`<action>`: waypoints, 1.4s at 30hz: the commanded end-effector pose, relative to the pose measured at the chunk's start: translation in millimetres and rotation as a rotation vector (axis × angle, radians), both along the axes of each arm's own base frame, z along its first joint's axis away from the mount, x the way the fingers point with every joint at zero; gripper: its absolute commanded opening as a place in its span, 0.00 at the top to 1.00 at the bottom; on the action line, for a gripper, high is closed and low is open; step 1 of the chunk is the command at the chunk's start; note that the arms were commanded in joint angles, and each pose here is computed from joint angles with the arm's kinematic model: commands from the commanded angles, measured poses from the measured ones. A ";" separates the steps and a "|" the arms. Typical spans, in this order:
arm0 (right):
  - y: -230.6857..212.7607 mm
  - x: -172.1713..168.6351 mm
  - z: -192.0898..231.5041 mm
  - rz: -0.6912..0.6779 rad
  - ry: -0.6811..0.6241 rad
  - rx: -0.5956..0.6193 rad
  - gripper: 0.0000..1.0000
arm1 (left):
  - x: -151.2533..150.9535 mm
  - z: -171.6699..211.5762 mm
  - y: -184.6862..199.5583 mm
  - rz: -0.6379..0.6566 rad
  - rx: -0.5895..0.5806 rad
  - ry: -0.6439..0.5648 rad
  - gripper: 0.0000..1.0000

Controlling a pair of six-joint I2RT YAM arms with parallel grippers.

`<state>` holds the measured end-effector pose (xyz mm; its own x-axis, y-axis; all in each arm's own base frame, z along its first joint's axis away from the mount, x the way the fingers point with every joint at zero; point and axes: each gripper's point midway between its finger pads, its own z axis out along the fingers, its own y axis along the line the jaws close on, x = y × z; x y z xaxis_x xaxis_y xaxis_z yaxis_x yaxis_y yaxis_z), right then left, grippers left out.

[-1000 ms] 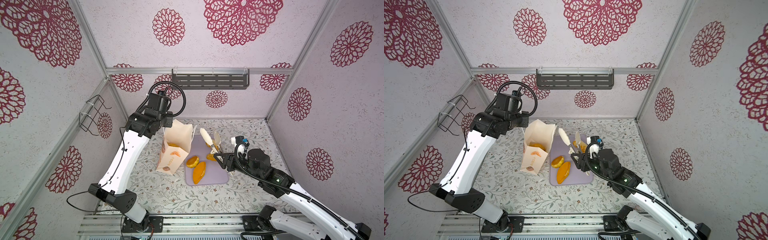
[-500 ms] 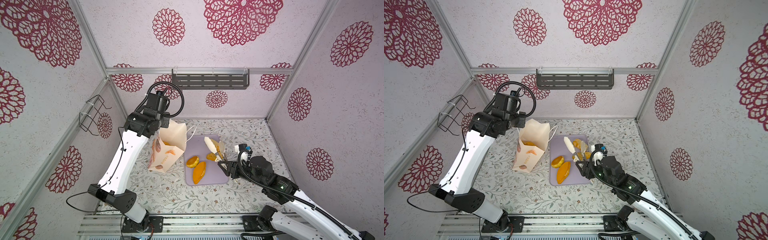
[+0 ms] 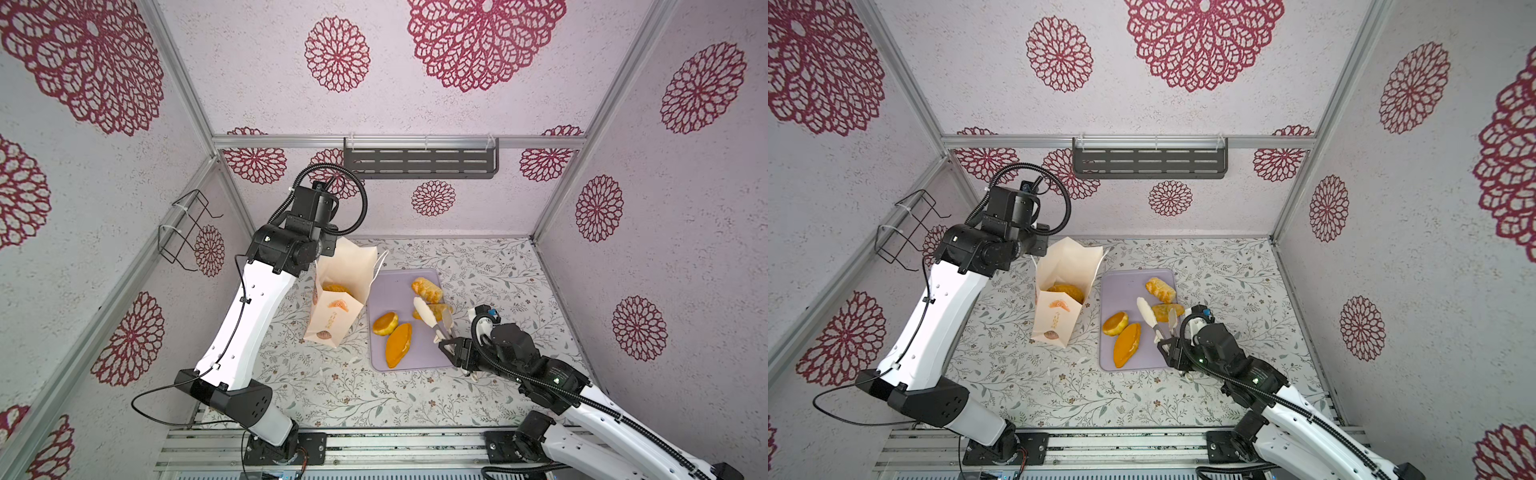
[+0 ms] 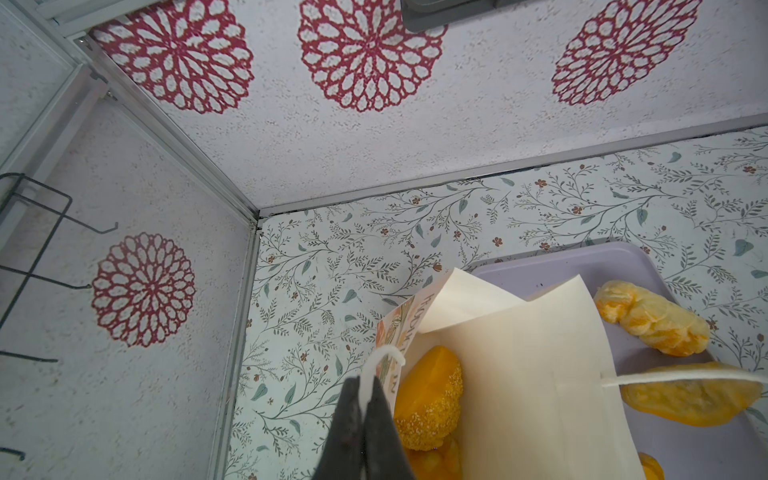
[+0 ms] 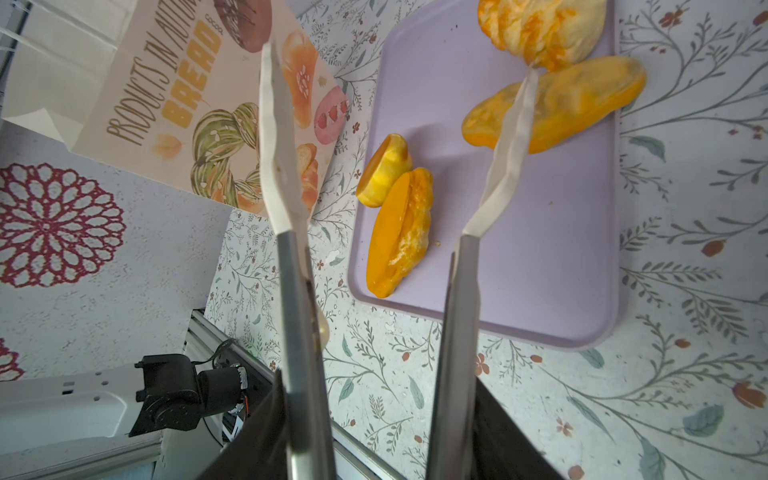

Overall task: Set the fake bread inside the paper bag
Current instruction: 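Withdraw the empty tongs with the right gripper back over the tray, then lower the tongs onto the long orange crusty loaf and pinch it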

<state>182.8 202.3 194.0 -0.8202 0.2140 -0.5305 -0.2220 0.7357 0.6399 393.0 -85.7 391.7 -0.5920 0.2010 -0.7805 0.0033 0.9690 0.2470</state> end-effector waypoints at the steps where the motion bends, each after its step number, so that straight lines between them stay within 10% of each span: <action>1: 1.5 1.0 10.1 -0.012 -0.011 0.051 0.41 | -5.4 14.4 5.0 0.002 -0.008 -0.049 1.00; 42: 33.1 -16.5 -52.1 0.052 0.158 0.126 0.47 | 0.1 -7.6 -42.5 -0.099 -0.156 -0.034 1.00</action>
